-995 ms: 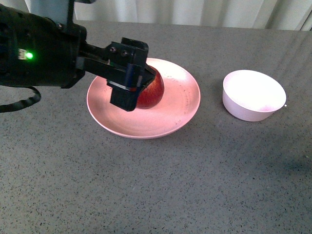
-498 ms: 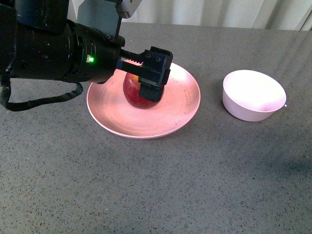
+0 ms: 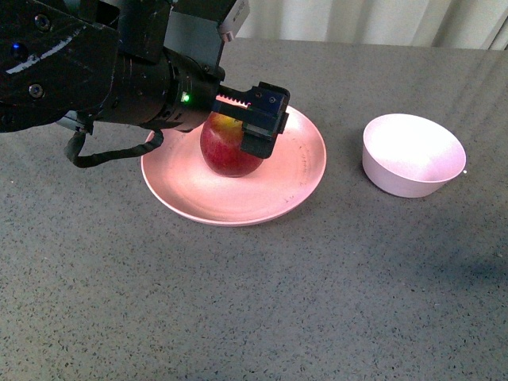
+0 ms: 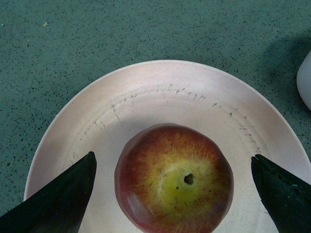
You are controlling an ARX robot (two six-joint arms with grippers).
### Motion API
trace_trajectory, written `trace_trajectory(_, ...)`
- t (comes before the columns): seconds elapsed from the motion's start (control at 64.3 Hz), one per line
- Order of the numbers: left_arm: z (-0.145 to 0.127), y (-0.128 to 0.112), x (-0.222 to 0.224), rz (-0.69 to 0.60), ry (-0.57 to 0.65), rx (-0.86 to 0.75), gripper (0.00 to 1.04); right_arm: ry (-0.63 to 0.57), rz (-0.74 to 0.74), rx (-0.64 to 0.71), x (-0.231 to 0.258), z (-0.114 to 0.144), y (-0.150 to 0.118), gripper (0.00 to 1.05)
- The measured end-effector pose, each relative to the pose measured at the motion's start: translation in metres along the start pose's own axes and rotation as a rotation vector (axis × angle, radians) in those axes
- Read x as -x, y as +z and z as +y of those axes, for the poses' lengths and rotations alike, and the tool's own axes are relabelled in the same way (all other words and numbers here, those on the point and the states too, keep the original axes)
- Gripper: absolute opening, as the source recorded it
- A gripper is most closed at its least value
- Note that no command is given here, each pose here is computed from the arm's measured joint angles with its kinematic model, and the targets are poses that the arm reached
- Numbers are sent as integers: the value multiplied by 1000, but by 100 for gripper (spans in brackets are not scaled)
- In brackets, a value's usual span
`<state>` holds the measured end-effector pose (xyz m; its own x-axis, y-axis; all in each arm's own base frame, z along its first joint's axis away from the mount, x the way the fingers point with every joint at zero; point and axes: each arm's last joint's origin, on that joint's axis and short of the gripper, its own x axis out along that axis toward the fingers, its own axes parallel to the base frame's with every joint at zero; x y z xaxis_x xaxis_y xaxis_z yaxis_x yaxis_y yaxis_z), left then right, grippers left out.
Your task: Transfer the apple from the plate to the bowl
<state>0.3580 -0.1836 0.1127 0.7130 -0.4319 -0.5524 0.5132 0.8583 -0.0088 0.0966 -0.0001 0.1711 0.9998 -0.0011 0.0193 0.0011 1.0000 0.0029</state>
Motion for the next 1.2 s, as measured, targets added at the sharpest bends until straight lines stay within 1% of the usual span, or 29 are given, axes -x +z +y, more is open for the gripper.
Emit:
trace_trajectory(0.482, -6, -10, -13, 66, -4, -30, 96, 0, 0, 0, 0, 0, 0, 96)
trace_trajectory(0.684, -7, -10, -15, 68, 6, -36, 96, 0, 0, 0, 0, 0, 0, 96)
trace_trajectory(0.731, -8, -10, -15, 68, 11, -38, 91, 0, 0, 0, 0, 0, 0, 96)
trace_trajectory(0.747, -8, -10, -15, 68, 12, -38, 87, 0, 0, 0, 0, 0, 0, 96)
trace_trajectory(0.793, -8, -10, -15, 67, 13, -38, 81, 0, 0, 0, 0, 0, 0, 96)
trace_trajectory(0.887, -8, -10, -15, 66, 13, -42, 73, 0, 0, 0, 0, 0, 0, 96)
trace_trajectory(0.98, -8, -10, -15, 64, 11, -42, 71, 0, 0, 0, 0, 0, 0, 96)
trace_trajectory(1.073, -8, -9, -14, 60, -4, -40, 71, 0, 0, 0, 0, 0, 0, 96)
trace_trajectory(1.135, -9, -4, -14, 50, -29, -32, 71, 0, 0, 0, 0, 0, 0, 96)
trace_trajectory(1.198, -12, 6, -12, 30, -57, -17, 70, 0, 0, 0, 0, 0, 0, 96)
